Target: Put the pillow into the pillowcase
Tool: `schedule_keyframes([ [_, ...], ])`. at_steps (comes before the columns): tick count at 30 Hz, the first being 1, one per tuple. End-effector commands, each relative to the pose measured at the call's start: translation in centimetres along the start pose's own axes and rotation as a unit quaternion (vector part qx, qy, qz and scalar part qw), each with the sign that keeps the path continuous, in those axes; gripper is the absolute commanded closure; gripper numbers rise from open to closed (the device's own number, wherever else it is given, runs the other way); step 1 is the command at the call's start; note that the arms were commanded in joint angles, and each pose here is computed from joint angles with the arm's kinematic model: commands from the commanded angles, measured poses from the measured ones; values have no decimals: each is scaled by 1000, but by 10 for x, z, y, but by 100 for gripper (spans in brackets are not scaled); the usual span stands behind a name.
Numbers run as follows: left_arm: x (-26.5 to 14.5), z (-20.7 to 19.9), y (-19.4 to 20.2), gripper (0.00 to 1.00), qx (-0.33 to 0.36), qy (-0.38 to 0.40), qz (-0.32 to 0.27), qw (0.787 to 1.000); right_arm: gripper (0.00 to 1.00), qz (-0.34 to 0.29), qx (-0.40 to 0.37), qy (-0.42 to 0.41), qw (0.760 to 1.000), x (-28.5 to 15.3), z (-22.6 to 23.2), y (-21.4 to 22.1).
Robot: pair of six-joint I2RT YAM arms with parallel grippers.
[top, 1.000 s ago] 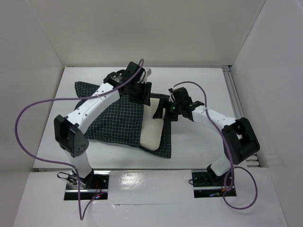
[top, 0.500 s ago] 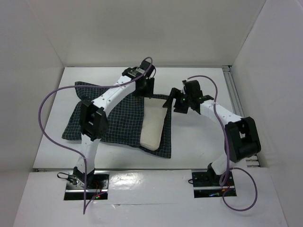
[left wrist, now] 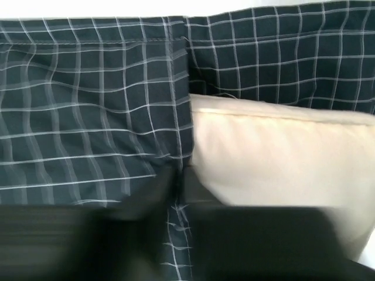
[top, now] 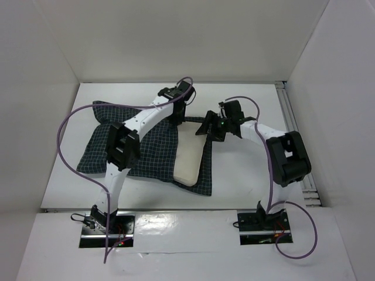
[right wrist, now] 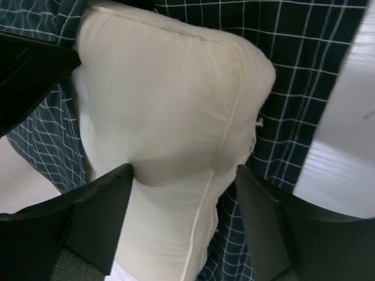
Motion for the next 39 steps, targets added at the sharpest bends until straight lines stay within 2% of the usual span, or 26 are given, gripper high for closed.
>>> schedule_keyframes([
  [1, 3, 1, -4, 87, 11, -10, -3, 1000, 24, -27, -7, -45, 999, 10, 12, -19],
  [2, 4, 0, -4, 96, 7, 1, 5, 1000, 34, -33, -10, -48, 998, 16, 10, -21],
  [3, 0, -3, -7, 100, 9, 13, 1, 1000, 42, -31, -5, -54, 998, 19, 10, -20],
  [5, -7, -10, -8, 100, 12, 41, 0, 999, 70, -40, -11, -65, 997, 24, 17, -23],
  [6, -15, -19, -4, 100, 22, 79, 13, 997, 98, -40, -6, -66, 997, 26, 16, -23],
  [8, -38, -30, -6, 100, 30, 137, 6, 990, 100, -45, -30, -96, 994, 23, 42, -29],
  [9, -52, -41, -1, 100, 37, 189, 20, 981, 100, -43, -46, -98, 993, 16, 51, -28],
  [11, -90, -53, -4, 100, 54, 262, 10, 964, 100, -51, -85, -117, 988, -2, 83, -33],
  [15, -172, -79, -1, 100, 65, 417, 31, 906, 100, -34, -125, -135, 982, -33, 118, -16],
  [19, -224, -102, 1, 100, 62, 495, 26, 866, 100, -33, -115, -143, 982, -24, 126, -1],
  [21, -228, -106, 2, 100, 53, 513, 33, 856, 100, -31, -106, -140, 984, -9, 122, 1],
  [24, -226, -105, -3, 100, 47, 515, 27, 856, 100, -37, -83, -144, 985, 9, 113, 9],
  [26, -218, -104, -5, 100, 39, 510, 32, 858, 100, -64, -81, -146, 984, 12, 114, 2],
  [30, -179, -95, -16, 100, 1, 457, 32, 889, 100, -90, -79, -125, 985, 20, 107, -8],
  [32, -157, -86, -18, 100, -16, 415, 30, 909, 100, -77, -74, -110, 988, 24, 97, -5],
  [35, -138, -79, -15, 100, -16, 375, 36, 926, 68, -64, -73, -85, 992, 18, 85, 1],
  [37, -135, -72, -17, 75, -8, 355, 27, 934, 44, -63, -71, -71, 993, 10, 78, 3],
  [38, -133, -69, -16, 63, -4, 345, 25, 938, 27, -64, -67, -67, 993, 0, 73, 6],
  [39, -132, -61, -15, 49, 5, 326, 19, 945, 24, -60, -57, -51, 995, -4, 64, 10],
])
Point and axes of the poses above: each gripper's point midway between its finger pads, its own x axis out along the fingers, its own z axis along the line the jaws close on, y = z × x, the point moved 2 cm from there along -x, back along the fingers, and after that the axes turned 8 degrees about -x, right-handed, at the moved point
